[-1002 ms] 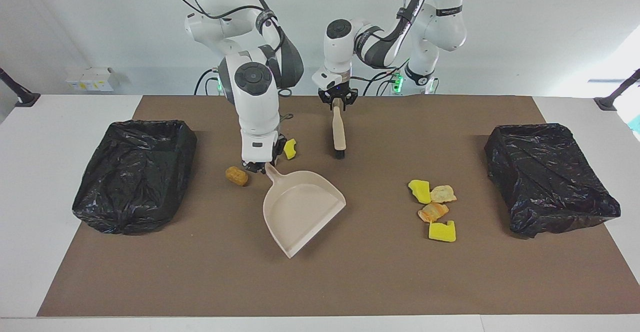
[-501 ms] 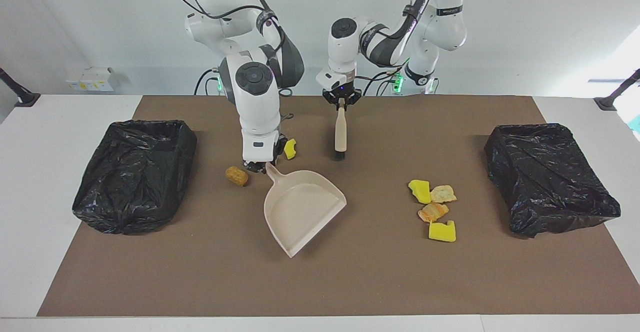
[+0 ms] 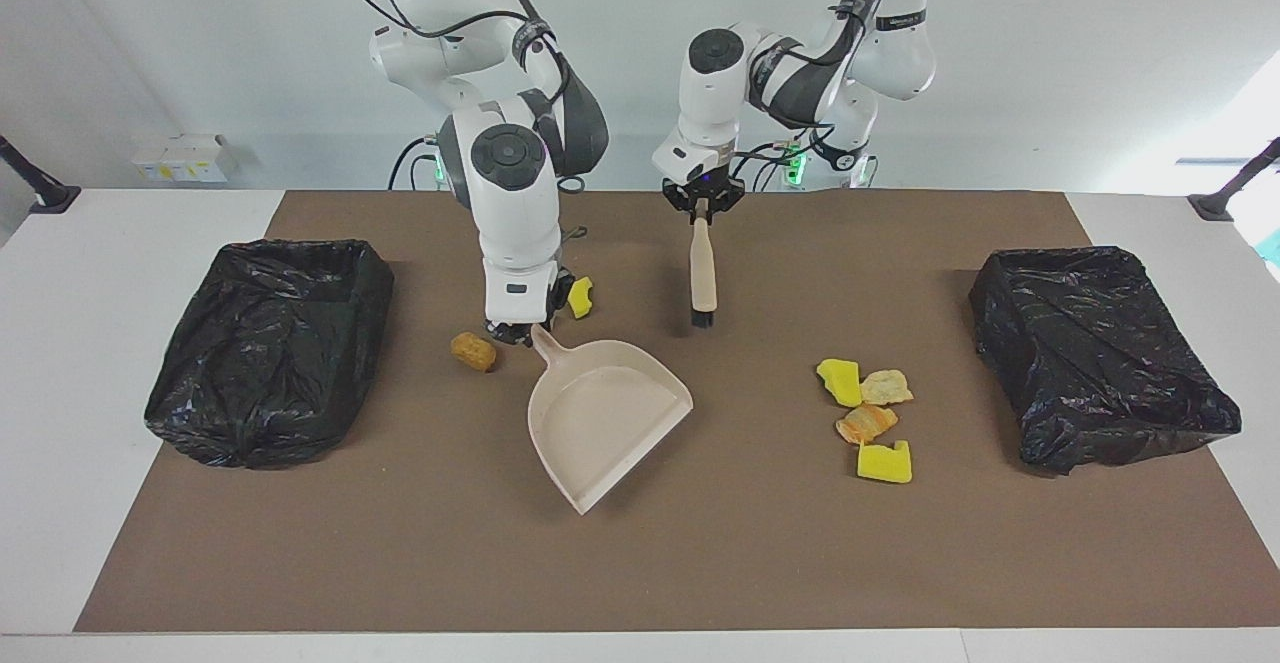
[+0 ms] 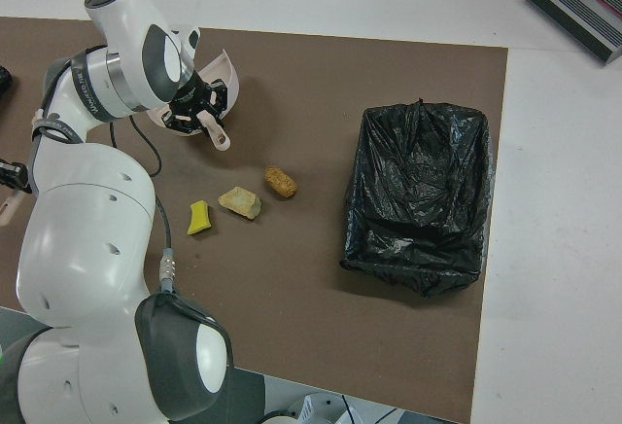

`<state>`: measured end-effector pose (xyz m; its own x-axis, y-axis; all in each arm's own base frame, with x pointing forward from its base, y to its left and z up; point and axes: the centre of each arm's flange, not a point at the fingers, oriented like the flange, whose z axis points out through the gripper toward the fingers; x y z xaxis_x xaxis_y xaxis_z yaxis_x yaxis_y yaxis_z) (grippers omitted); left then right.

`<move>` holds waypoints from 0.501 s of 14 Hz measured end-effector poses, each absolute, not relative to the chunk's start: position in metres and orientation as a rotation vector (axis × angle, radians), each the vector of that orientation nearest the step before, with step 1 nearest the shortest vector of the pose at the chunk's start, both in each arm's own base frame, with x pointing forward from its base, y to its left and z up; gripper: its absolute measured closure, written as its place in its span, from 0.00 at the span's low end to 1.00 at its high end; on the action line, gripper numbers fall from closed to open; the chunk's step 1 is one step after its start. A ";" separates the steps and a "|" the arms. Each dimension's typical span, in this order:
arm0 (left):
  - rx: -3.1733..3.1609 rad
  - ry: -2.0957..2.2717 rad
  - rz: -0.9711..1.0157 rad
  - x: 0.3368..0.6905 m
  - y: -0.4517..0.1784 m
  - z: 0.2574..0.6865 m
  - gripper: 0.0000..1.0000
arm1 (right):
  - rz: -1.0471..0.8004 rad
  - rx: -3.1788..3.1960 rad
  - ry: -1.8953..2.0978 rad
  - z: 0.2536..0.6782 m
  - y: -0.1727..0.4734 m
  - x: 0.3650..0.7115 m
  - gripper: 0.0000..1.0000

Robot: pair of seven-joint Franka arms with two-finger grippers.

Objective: Sweep and dump trash in bin
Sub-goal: 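Grasp the beige brush handle with the left gripper and lift it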

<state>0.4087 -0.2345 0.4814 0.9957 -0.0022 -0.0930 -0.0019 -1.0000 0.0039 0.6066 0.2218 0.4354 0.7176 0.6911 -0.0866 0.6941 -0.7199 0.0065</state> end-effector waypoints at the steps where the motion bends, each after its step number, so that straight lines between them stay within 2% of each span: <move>1: 3.130 0.015 -0.149 0.422 -0.210 0.484 0.74 | -0.121 2.874 1.163 0.435 0.223 0.606 0.69; 7: 3.107 0.115 -0.149 0.477 -0.074 0.467 0.74 | -0.143 2.830 1.276 0.429 0.238 0.598 0.69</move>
